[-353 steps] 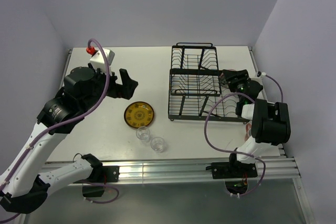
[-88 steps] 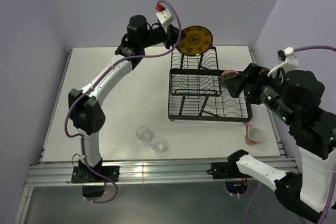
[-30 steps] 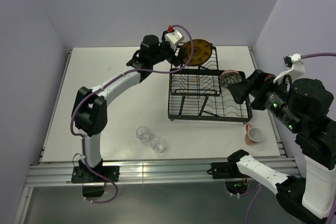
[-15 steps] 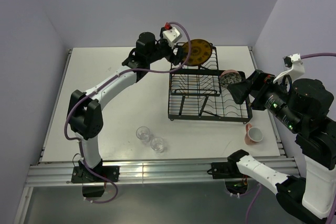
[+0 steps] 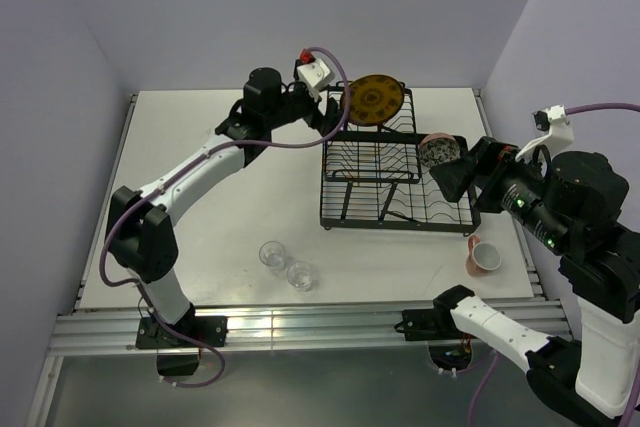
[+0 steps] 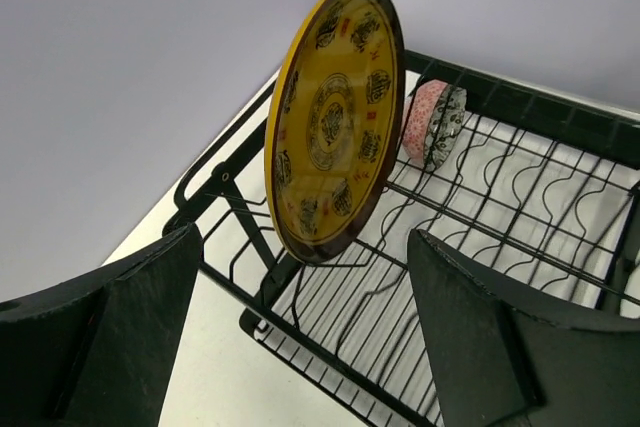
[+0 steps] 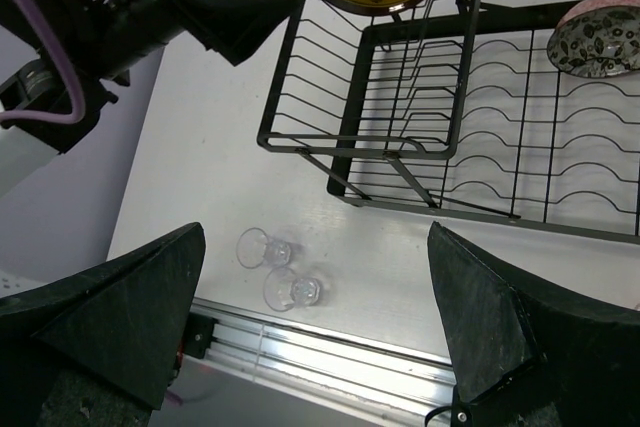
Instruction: Load the mixed dishes into the dish rack
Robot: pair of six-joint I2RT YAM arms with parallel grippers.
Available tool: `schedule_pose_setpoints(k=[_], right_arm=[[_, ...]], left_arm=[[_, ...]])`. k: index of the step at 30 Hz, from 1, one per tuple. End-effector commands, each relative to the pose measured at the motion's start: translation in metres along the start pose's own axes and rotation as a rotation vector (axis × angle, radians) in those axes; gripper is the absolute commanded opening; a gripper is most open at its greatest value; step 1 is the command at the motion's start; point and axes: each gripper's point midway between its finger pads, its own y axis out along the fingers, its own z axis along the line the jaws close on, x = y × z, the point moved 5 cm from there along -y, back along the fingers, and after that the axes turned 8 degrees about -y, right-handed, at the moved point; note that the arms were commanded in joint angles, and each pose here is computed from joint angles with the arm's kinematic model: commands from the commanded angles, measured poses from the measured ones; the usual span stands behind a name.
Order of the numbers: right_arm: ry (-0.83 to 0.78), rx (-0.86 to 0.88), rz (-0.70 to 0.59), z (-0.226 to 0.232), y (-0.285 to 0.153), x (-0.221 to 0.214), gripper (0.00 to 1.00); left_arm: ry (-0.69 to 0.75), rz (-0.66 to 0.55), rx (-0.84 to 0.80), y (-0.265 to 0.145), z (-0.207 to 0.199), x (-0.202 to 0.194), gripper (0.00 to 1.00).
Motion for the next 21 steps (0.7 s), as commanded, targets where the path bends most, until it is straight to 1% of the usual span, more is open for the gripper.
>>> schedule_pose_setpoints(k=[1,2,3,4,5,6,7,8,9,12,13,14,16,17,18,19,20,21], right_arm=[[-0.012,0.009,-0.013,0.001,0.004,0.001,1.00],[-0.015,0.012,-0.008,0.001,0.005,0.001,1.00],[-0.019,0.021,0.002,0.003,0.006,0.000,1.00],[-0.022,0.023,0.016,0.003,0.009,-0.003,1.00],[-0.022,0.028,0.021,0.004,0.010,-0.003,1.00],[-0.024,0.036,0.041,0.005,0.014,-0.006,1.00],[-0.026,0.041,0.053,0.006,0.016,-0.008,1.00],[-0.026,0.047,0.064,0.007,0.018,-0.009,1.00],[-0.026,0.048,0.088,0.007,0.023,-0.013,1.00],[-0.014,0.069,0.142,0.010,0.034,-0.024,1.00],[-0.009,0.080,0.156,0.011,0.035,-0.028,1.00],[0.005,0.080,0.169,0.011,0.038,-0.032,1.00],[0.011,0.085,0.206,0.008,0.048,-0.047,1.00],[0.015,0.113,0.224,0.010,0.049,-0.054,1.00],[0.016,0.122,0.243,0.009,0.059,-0.065,1.00],[0.021,0.146,0.231,0.009,0.057,-0.068,1.00],[0.031,0.189,0.215,0.014,0.059,-0.068,1.00],[0.037,0.198,0.225,0.013,0.062,-0.076,1.00]], left_arm=[[0.010,-0.088,0.002,-0.029,-0.010,0.038,0.90],[-0.008,-0.076,0.015,-0.032,-0.010,0.031,0.90],[-0.003,-0.107,0.032,-0.044,-0.012,0.043,0.90],[-0.009,-0.123,0.078,-0.051,-0.009,0.048,0.90],[-0.042,-0.120,0.112,-0.057,-0.007,0.045,0.90],[-0.054,-0.155,0.152,-0.070,-0.007,0.058,0.90],[-0.075,-0.163,0.233,-0.080,-0.001,0.061,0.90],[-0.139,-0.165,0.267,-0.087,0.000,0.060,0.89],[-0.156,-0.196,0.309,-0.102,-0.001,0.072,0.89],[-0.284,-0.202,0.470,-0.135,0.002,0.075,0.86],[-0.323,-0.186,0.510,-0.143,0.002,0.072,0.86],[-0.411,-0.140,0.589,-0.152,0.003,0.059,0.85],[-0.491,-0.115,0.656,-0.173,-0.002,0.054,0.83],[-0.575,-0.071,0.702,-0.186,-0.008,0.039,0.82],[-0.613,-0.053,0.708,-0.192,-0.013,0.031,0.82],[-0.646,-0.036,0.697,-0.197,-0.019,0.024,0.80],[-0.708,-0.020,0.685,-0.204,-0.028,0.012,0.78],[-0.757,0.039,0.675,-0.209,-0.037,-0.003,0.76]])
